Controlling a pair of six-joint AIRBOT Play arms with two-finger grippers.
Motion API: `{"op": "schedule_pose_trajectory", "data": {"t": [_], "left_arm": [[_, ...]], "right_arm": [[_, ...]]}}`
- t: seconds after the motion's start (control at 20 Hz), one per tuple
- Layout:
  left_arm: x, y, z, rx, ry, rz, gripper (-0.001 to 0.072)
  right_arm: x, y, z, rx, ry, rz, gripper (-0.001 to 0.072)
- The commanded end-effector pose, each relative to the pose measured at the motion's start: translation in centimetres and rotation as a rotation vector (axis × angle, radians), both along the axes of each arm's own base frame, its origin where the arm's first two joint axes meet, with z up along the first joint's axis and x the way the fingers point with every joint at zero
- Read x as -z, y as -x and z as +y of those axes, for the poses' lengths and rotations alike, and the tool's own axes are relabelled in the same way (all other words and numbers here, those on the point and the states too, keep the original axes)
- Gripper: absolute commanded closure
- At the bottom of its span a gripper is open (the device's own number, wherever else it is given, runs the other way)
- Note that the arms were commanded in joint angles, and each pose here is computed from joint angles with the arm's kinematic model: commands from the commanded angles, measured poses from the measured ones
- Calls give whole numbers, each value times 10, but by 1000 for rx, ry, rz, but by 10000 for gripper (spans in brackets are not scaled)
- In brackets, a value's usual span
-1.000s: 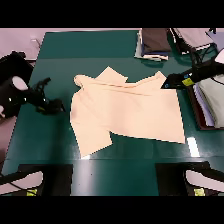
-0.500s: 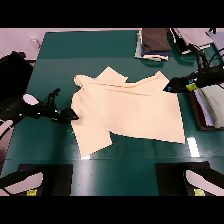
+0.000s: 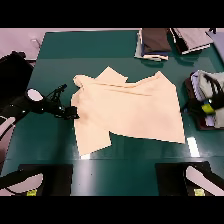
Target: Fold the shirts.
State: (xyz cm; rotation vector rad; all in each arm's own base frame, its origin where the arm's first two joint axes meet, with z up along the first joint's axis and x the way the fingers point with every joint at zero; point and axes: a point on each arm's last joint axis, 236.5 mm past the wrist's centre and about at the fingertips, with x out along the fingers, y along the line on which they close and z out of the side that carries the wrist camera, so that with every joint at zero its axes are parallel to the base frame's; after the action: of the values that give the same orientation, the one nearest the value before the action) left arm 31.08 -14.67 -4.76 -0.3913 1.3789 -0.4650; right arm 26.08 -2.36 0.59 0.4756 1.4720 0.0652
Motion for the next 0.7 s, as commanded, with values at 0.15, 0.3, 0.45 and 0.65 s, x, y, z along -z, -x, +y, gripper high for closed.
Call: {"op": "schedule_pose_trajectory", "data": {"t": [0.15,0.3,0.45,0.65], "left_arm": [[-10,-5,-2,31,0,-25,682],[-10,-5,-2,31,0,-25,682],[-10,-5,-2,31,0,-24,682],[-13,-4,-2,27,2,-23,683]], "right_arm": [[76,97,-38,315,-104,210,273],[92,94,-25,363,-197,218,278],[101,81,-11,329,-225,218,279],[107,75,15,163,-193,230,522]]}}
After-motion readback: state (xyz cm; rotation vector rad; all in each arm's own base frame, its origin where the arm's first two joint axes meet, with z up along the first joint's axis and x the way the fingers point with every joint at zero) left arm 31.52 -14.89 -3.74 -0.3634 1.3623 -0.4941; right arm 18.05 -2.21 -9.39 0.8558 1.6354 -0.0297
